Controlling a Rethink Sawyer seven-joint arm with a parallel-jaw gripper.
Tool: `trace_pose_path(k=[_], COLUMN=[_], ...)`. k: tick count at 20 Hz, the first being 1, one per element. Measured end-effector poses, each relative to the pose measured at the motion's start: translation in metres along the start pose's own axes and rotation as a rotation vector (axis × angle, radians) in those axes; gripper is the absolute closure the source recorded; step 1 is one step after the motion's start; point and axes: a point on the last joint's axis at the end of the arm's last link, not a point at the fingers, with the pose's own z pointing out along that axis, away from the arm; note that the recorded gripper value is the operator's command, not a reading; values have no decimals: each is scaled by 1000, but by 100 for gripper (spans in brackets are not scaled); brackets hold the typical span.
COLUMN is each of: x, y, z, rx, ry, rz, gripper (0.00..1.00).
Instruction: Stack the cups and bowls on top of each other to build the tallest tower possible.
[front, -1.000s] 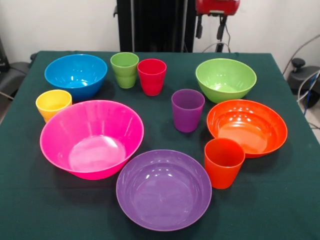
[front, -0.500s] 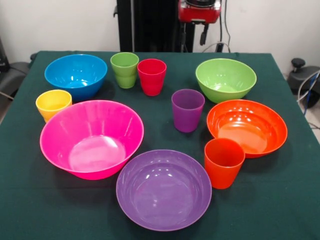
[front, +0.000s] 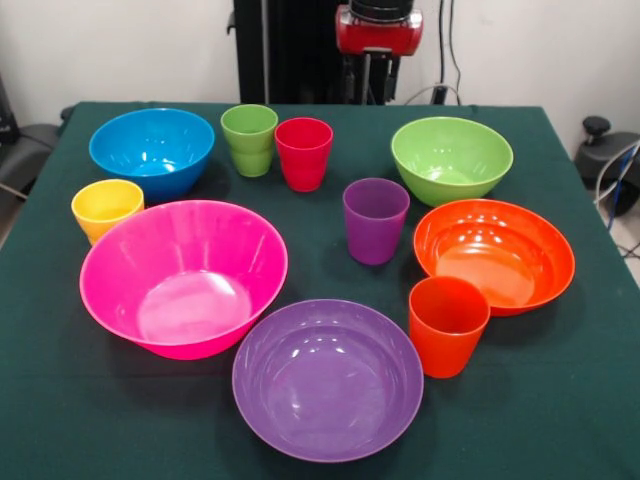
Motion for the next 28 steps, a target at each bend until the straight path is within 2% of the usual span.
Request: trace_pose_path(k=[10, 18, 19, 21, 26, 28], x=[-39, -82, -94, -102, -137, -143], y=[4, 14, 16, 17, 21, 22], z=[-17, -32, -34, -35, -36, -35], rx=[-3, 7, 7, 6, 1, -2], ry=[-8, -20, -24, -27, -47, -50], rz=[-19, -49, -55, -57, -62, -62], gripper=[0, 0, 0, 0, 0, 0])
